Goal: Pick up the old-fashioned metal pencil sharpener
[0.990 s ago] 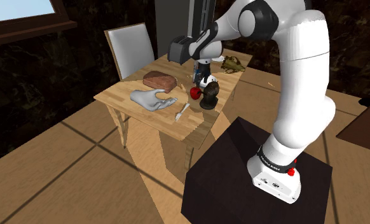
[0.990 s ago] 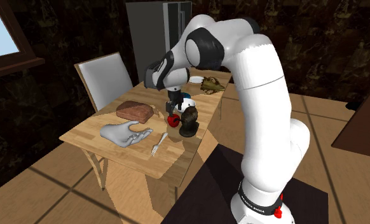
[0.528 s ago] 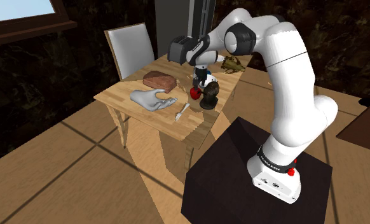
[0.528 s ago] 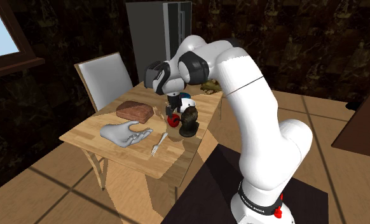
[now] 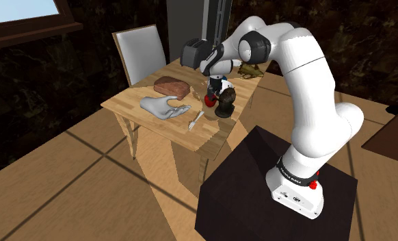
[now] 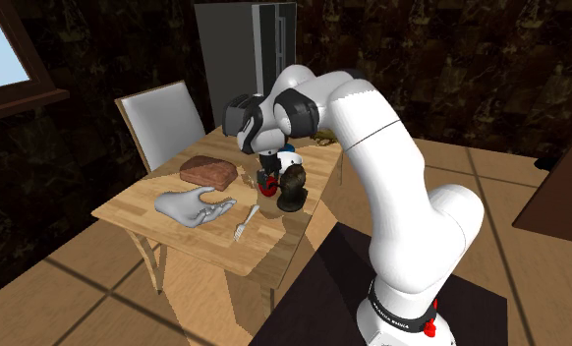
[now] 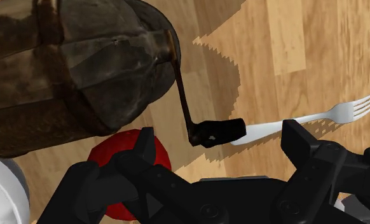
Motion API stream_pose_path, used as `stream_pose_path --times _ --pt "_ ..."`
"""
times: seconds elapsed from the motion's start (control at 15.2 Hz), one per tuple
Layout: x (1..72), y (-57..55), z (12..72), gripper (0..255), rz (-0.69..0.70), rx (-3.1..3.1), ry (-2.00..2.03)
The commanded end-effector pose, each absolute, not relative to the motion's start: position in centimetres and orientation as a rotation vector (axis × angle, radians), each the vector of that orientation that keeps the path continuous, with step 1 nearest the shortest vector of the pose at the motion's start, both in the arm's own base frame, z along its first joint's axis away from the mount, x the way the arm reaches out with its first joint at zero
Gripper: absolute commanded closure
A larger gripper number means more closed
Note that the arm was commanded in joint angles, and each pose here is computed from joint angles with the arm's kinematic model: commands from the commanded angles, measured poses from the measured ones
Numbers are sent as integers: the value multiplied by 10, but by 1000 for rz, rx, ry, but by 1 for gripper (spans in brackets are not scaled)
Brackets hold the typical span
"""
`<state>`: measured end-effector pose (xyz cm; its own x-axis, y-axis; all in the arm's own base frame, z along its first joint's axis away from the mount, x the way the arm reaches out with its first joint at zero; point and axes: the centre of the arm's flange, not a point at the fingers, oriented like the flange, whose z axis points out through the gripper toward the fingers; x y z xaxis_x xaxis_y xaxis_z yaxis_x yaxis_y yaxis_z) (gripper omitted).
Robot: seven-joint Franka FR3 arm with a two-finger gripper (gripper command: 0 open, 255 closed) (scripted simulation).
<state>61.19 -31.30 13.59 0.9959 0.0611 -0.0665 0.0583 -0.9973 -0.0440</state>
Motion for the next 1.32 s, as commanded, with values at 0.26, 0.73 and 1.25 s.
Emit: stream_pose_path --times 0.26,0.73,1.25 --pt "612 -314 134 255 105 -3097 -93" --pt "612 -313 145 255 105 -3097 -93" --pt "612 -313 188 255 105 -3097 -93"
